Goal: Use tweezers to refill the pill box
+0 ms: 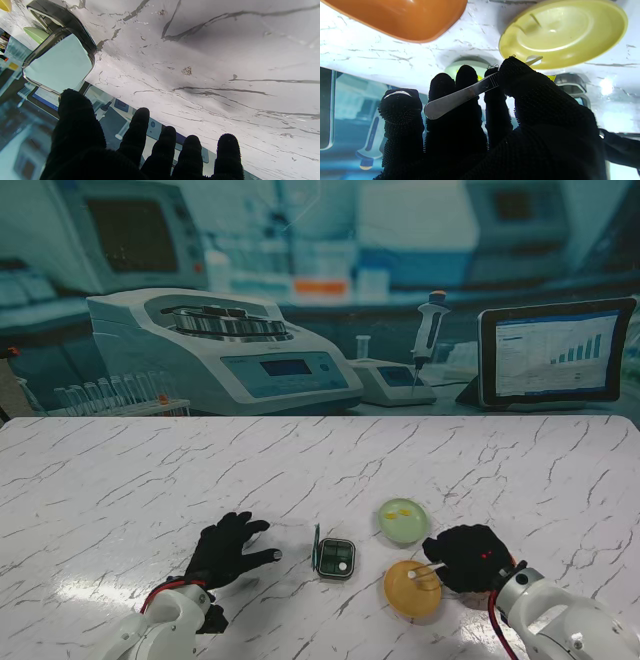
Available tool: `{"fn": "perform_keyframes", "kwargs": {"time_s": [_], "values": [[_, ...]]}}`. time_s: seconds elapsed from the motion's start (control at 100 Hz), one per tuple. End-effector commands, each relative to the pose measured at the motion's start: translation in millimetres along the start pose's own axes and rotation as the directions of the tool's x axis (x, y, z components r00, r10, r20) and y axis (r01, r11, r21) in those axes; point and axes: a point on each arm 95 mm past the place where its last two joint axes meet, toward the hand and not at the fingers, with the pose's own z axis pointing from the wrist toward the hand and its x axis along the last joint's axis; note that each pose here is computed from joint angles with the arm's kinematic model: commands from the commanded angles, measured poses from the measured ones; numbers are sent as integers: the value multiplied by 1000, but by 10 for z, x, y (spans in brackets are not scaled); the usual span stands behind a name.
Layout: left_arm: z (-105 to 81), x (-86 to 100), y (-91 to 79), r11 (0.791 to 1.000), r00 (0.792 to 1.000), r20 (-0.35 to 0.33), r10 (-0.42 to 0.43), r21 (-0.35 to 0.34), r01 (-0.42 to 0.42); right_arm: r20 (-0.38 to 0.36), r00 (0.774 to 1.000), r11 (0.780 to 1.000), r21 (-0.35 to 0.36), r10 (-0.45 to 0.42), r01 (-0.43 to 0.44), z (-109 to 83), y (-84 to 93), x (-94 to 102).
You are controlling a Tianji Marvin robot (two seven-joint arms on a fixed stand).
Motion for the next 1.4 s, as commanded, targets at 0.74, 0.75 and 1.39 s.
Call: {"fn": "perform_keyframes", "kwargs": {"time_s": [0.74,0.75,1.39], "values": [[-19,29,29,1000,999,-38,-5,-7,5,-95,995,989,-136,42,-55,389,311,538],[-19,29,29,1000,999,-39,-5,-7,5,-95,995,989,-135,44,-56,396,307,542],[-27,20,33,1000,999,-45,-6,-8,6,-70,989,988,-67,131,-136,693,95,663]]}}
